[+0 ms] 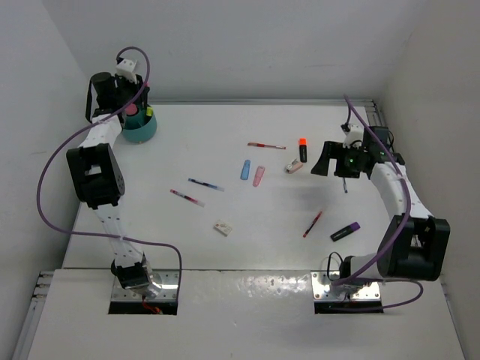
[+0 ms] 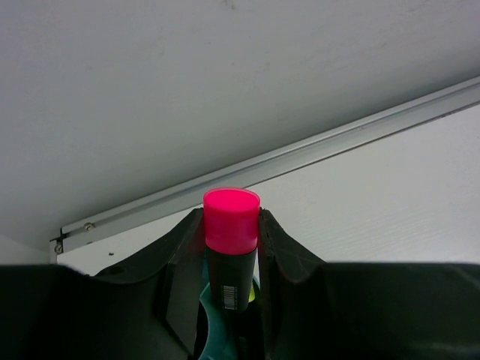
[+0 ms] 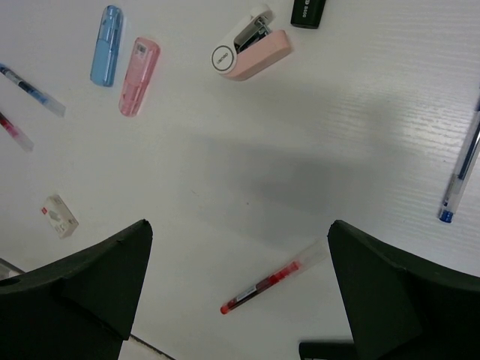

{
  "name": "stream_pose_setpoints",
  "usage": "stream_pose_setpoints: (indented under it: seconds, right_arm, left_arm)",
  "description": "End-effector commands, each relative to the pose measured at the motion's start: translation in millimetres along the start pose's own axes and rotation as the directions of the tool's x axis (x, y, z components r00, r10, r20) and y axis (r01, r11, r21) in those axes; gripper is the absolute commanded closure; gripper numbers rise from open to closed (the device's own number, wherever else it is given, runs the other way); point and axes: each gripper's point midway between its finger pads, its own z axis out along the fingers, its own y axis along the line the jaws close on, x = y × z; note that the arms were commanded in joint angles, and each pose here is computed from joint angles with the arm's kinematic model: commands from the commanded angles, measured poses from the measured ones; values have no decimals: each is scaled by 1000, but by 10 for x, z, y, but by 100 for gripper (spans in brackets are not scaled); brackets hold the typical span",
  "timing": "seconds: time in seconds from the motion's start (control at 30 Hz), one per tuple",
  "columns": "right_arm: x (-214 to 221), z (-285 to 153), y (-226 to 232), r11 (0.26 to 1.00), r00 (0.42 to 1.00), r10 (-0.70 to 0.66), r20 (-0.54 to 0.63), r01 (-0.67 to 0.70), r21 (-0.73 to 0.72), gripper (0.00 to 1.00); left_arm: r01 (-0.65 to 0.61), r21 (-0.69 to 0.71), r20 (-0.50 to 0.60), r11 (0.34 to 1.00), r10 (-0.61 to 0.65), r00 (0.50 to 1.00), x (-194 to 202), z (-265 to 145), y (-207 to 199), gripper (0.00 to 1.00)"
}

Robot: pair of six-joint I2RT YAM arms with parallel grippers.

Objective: Sort the stationery into containers
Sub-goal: Place the stationery into the container

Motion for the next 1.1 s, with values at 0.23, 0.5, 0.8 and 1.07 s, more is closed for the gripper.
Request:
stream_pose_setpoints:
  seconds: [0.23,0.5,0.8,1.07]
  right_arm:
    - [-377,35,105,999,996,-51,75,52,-7,3]
    - [-598,140,19,999,995,-15,94,11,39,4]
    - [-1175,321,-80,988,977,-65,201,35,151,20]
    - [-1434,703,-272,967,976,-116,184,68,246,40]
  left_arm:
    - [-14,-41,-38,999,13,999,133,29,122,100]
    - [30,-62,-81,998,-35,996,262,12,136,54]
    - [47,7,56,999,-48,997,-344,-170,-65,29]
    - [-24,104,74,994,17,997,-587,-493,-601,29]
